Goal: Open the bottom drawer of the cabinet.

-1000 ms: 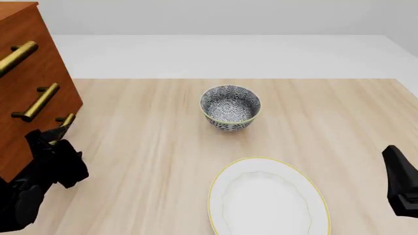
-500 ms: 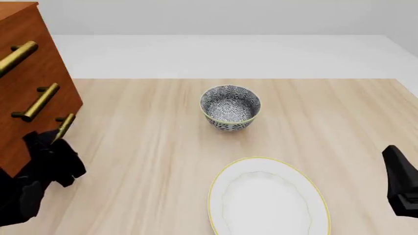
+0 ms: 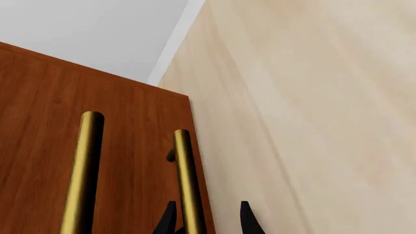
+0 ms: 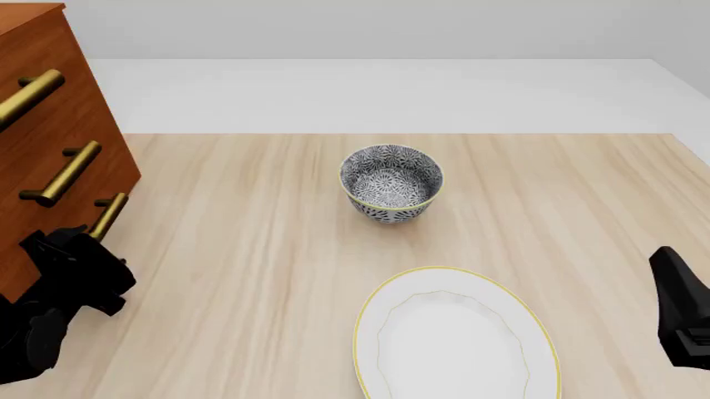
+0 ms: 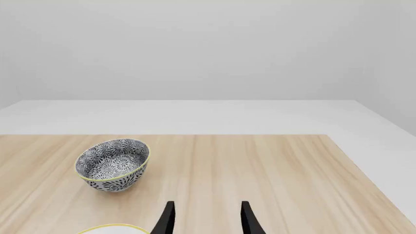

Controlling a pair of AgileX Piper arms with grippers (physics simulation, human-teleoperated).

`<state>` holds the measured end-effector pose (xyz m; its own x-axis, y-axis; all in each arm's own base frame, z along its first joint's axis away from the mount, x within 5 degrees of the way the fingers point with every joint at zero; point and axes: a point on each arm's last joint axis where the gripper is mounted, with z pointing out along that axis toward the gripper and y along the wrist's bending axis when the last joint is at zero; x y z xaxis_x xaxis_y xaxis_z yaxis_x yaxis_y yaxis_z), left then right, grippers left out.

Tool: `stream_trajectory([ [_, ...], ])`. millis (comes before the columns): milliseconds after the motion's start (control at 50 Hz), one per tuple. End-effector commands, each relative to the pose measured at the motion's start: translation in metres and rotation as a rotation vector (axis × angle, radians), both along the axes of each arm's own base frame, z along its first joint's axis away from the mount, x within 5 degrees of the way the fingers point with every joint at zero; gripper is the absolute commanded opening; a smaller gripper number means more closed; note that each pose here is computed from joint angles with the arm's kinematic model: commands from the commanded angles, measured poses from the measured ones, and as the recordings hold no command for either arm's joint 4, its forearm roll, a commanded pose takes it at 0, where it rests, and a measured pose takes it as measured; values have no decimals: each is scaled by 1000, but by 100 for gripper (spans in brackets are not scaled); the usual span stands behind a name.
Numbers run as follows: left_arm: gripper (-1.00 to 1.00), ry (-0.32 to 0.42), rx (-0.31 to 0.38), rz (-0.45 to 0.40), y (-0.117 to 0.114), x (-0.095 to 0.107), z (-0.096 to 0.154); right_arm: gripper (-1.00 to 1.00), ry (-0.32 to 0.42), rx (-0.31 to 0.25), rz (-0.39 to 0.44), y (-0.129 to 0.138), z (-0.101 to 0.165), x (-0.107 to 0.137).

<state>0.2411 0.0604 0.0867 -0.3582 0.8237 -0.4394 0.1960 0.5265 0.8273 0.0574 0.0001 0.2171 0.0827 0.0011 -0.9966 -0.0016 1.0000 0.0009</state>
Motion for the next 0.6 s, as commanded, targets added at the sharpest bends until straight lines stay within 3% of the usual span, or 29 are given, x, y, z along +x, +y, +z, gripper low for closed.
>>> stream_trajectory([
  [20,100,78,197,-27,16,24,-27,100,0,0,0,0,0,0],
  [100,100,61,188,-33,12,22,-20,100,0,0,0,0,0,0],
  [120,-100,43,190,-35,9,18,-11,100,0,0,0,0,0,0],
  [600,-100,31,205,-148,-21,14,-3,100,0,0,0,0,0,0],
])
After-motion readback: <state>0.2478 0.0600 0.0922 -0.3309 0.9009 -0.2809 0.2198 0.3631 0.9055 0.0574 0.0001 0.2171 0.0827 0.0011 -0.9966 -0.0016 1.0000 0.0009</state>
